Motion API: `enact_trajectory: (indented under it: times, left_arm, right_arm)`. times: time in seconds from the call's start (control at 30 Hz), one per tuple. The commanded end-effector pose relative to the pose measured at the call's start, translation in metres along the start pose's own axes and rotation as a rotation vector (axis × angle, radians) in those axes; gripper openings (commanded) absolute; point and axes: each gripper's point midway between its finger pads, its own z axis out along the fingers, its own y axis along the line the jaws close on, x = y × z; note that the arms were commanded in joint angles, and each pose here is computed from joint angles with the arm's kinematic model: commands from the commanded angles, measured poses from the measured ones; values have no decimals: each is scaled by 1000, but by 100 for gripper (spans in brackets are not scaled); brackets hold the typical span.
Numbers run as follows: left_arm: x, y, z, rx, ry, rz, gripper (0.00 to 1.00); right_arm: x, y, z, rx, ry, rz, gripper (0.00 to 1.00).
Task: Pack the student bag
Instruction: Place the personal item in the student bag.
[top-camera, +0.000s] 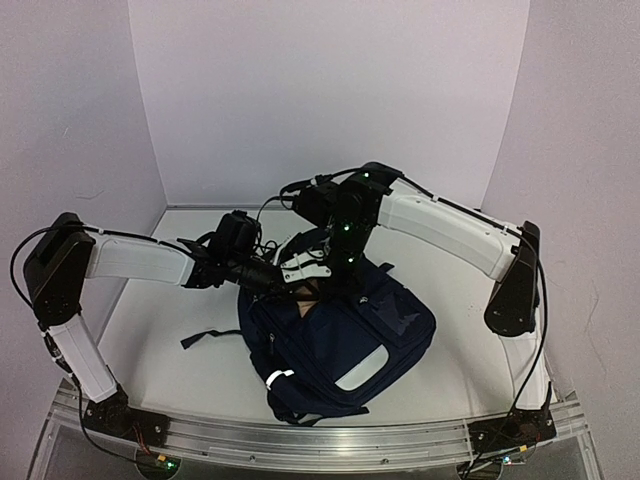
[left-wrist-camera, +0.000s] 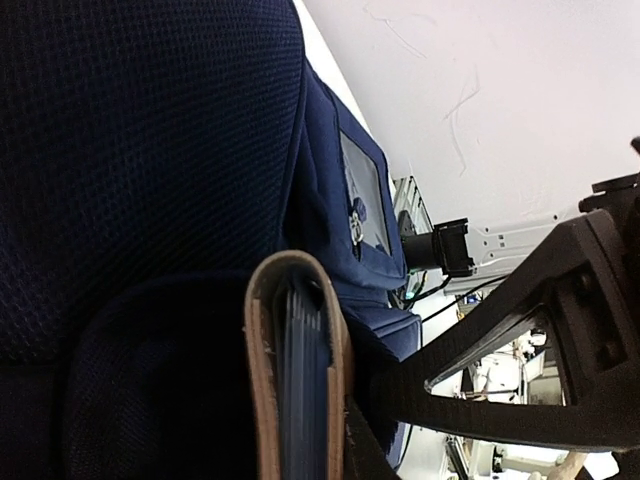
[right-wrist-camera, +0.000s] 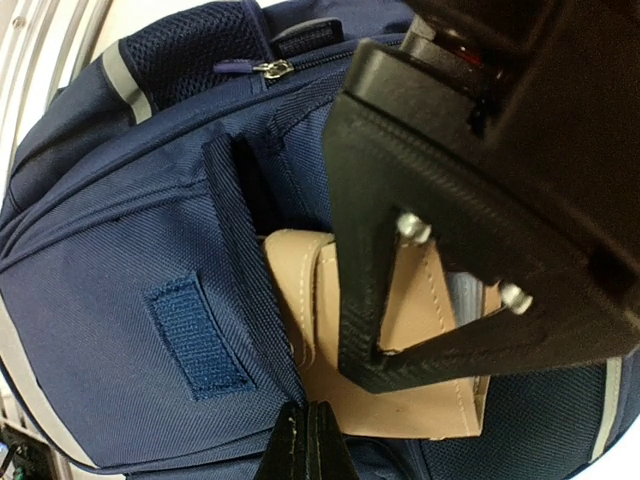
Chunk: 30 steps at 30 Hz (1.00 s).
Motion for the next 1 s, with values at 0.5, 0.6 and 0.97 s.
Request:
enact_trajectory:
  times: [0.5,0.6,0.97]
  left_arm:
    - [-8,3,-58,-436,-152,45,61]
    - [-14,2,-62,-453,-175,37,60]
    - [1,-7,-36,-298,-59,27,7]
  right_arm:
    - [-28,-2,-47,128,-162,-29,0]
    - [-28,0,-47,120,-168,-20,0]
    - [-29,-4,-43,131,-168,-10,0]
